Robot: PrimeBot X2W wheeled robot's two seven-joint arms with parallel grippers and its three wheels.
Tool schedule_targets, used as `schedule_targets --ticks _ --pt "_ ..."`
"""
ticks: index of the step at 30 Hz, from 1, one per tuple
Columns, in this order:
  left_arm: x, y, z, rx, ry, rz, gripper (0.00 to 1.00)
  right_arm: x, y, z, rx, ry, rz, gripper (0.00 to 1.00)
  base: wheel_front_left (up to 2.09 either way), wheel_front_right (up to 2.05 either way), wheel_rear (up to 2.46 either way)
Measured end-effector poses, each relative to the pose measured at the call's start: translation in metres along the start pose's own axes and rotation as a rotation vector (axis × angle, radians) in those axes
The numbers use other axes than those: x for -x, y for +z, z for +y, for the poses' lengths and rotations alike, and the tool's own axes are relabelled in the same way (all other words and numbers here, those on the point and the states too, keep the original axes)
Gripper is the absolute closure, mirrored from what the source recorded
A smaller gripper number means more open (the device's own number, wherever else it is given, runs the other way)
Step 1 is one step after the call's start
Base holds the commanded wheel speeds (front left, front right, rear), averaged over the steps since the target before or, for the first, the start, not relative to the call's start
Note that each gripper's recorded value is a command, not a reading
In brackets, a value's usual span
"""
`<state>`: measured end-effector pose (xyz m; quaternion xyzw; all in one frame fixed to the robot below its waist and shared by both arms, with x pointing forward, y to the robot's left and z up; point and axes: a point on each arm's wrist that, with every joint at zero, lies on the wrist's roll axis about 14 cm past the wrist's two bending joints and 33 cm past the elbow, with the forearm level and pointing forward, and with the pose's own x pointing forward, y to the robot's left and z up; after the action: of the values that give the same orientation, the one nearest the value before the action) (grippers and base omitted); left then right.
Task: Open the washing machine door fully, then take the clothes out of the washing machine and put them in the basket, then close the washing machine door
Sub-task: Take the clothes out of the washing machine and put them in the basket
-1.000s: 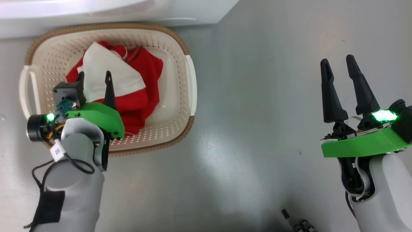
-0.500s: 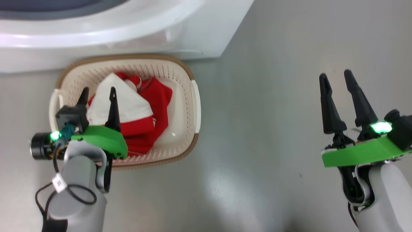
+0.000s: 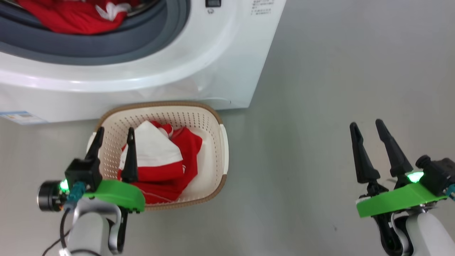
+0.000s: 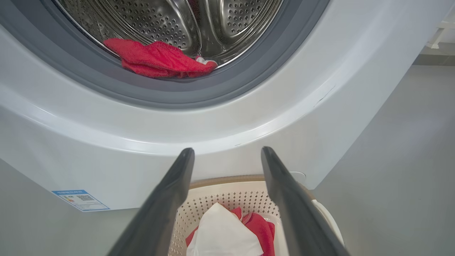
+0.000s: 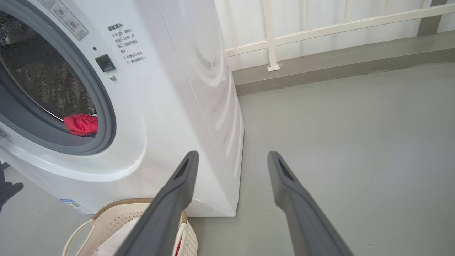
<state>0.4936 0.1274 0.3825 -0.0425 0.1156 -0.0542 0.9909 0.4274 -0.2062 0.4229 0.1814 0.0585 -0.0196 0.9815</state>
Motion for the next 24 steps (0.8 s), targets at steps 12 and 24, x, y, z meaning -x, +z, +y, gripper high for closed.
schedule_targets --ticks 12,24 --pt "0.060 0.051 0.008 -0.017 0.033 -0.151 0.00 0.037 0.015 0.007 -0.001 0.018 -0.024 0.00 0.00 0.00 0.00" --pt "0.115 0.060 0.023 -0.027 0.100 -0.196 0.00 0.066 0.020 0.006 0.001 0.016 -0.035 0.00 0.00 0.00 0.00"
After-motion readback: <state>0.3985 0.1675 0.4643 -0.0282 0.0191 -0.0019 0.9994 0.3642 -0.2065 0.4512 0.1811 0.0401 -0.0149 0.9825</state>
